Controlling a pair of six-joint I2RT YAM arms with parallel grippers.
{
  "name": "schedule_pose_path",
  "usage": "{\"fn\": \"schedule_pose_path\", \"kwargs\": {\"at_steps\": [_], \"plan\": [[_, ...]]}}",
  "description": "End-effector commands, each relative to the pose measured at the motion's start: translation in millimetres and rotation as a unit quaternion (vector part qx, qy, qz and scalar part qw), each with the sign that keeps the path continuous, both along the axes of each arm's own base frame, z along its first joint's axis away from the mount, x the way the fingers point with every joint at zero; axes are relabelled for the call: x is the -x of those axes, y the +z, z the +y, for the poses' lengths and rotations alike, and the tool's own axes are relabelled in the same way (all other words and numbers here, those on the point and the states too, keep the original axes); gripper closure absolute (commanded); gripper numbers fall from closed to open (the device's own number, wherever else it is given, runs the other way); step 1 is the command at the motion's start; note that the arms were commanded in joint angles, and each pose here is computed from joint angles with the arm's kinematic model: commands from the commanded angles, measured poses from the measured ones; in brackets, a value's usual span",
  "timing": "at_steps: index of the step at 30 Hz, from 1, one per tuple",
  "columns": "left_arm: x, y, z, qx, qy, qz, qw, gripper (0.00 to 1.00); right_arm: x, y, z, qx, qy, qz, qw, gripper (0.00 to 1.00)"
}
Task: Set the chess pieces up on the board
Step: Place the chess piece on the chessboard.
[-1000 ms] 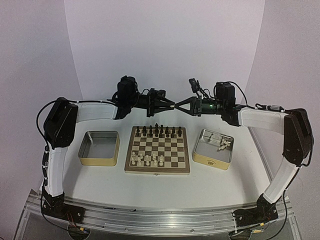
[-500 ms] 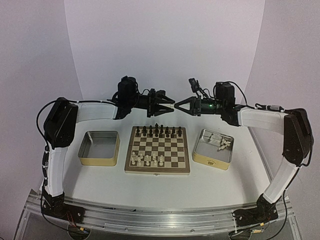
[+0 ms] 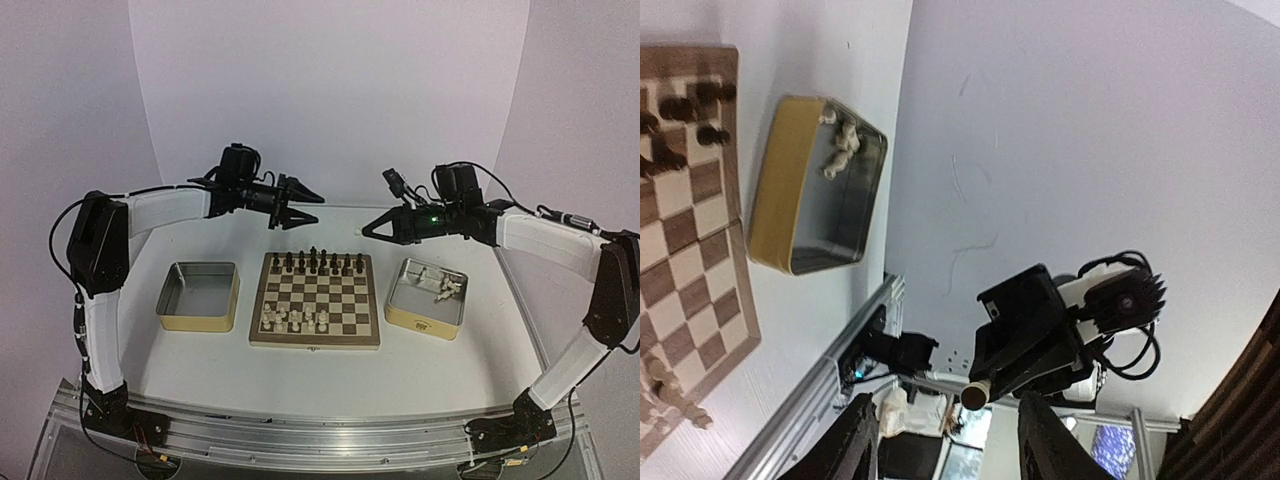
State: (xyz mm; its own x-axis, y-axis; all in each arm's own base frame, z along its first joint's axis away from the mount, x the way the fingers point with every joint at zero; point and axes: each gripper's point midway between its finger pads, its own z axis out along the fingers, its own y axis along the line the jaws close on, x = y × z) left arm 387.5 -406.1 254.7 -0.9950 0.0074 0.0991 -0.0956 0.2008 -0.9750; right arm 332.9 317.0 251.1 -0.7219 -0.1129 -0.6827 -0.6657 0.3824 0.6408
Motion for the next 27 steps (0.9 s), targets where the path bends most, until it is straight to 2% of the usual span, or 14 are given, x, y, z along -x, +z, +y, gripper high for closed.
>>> {"fn": "schedule_pose_path", "kwargs": {"at_steps": [1, 7, 14, 20, 25, 27], "plan": [[-9.8, 61.5, 30.0, -0.015, 0.043, -0.102, 0.994, 0.53, 10.9, -3.9, -11.7, 0.074, -0.005, 0.008, 0.997, 1.00], [-25.3, 64.3, 59.0, -0.091, 0.089, -0.132, 0.983, 0.53, 22.5, -29.0, 5.1, 0.206, 0.006, 0.027, 0.978, 1.00], [-38.3, 68.9, 105.3, -0.161, 0.155, -0.155, 0.962, 0.54, 27.8, -53.5, 15.9, 0.295, -0.015, 0.087, 0.951, 1.00], [-42.6, 67.3, 142.1, -0.191, 0.197, -0.157, 0.949, 0.54, 29.4, -84.2, 9.1, 0.407, -0.055, 0.127, 0.903, 1.00], [-40.9, 64.2, 149.5, -0.202, 0.202, -0.160, 0.945, 0.54, 31.7, -112.3, 8.7, 0.460, -0.099, 0.210, 0.857, 1.00], [-40.2, 62.2, 149.7, -0.202, 0.201, -0.159, 0.945, 0.54, 34.1, -120.3, 13.3, 0.469, -0.103, 0.229, 0.847, 1.00]]}}
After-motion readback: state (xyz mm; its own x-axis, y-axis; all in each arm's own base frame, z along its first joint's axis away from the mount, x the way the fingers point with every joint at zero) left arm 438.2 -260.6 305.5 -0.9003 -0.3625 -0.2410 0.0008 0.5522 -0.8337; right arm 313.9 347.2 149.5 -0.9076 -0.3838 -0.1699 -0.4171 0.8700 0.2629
